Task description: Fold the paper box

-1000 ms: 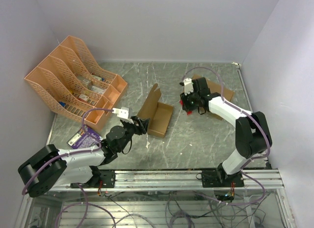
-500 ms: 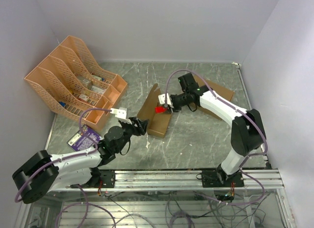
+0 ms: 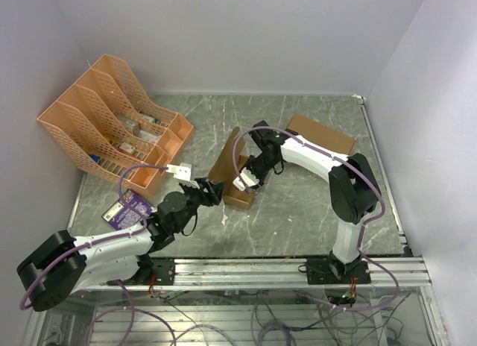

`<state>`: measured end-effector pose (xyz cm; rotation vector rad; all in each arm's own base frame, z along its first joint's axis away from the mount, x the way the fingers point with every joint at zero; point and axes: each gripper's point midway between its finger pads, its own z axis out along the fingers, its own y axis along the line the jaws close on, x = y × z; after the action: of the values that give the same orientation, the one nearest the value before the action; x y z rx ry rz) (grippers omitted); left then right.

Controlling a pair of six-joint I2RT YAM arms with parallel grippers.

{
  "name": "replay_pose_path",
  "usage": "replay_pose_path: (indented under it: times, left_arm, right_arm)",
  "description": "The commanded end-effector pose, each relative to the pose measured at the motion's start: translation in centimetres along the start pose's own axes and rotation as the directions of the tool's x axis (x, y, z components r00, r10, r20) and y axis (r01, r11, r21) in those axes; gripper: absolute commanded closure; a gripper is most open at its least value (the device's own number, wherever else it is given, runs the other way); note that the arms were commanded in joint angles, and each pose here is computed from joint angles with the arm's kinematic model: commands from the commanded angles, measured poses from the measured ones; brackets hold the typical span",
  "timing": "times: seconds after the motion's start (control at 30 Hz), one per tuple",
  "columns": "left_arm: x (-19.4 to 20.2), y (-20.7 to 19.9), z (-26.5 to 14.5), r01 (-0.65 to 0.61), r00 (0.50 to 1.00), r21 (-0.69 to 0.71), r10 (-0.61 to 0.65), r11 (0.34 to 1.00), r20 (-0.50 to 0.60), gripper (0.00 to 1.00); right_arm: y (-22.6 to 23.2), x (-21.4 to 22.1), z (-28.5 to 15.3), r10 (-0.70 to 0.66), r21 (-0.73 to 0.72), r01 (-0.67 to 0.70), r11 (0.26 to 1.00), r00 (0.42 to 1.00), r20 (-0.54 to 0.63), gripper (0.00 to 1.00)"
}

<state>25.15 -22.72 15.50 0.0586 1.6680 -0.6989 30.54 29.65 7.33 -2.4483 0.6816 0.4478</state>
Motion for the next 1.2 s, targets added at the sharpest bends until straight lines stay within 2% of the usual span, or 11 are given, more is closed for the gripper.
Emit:
replay_pose_path:
  times: [0.0,0.2,0.43,0.5,1.17]
  left_arm:
    - [-0.7,0.3,0.0,0.018,0.999,-0.016,-0.017,1.0,0.027,0.3]
    - [-0.7,0.3,-0.1,0.022,0.999,-0.015,-0.022,1.0,0.028,0.3]
    - [-0.8,0.3,-0.1,0.023,0.999,-0.016,-0.023,1.0,0.033,0.3]
    - [-0.9,0.3,-0.2,0.024,0.999,-0.017,-0.024,1.0,0.035,0.3]
    - [-1.5,0.0,-0.3,0.028,0.999,-0.006,-0.027,1.0,0.043,0.3]
  right_arm:
    - [0.2,0.6,0.7,-0.101,-0.08,0.096,0.992,0.993,-0.061,0.98]
    - [1.0,1.6,1.6,-0.13,-0.165,0.113,0.98,0.987,-0.093,0.94]
    - [0.7,1.9,2.2,-0.142,-0.2,0.118,0.973,0.984,-0.107,0.86]
    - [1.2,2.2,3.0,-0.124,-0.222,0.101,0.97,0.988,-0.096,0.8]
    - [0.6,1.8,2.9,-0.127,-0.213,0.107,0.971,0.988,-0.083,0.53]
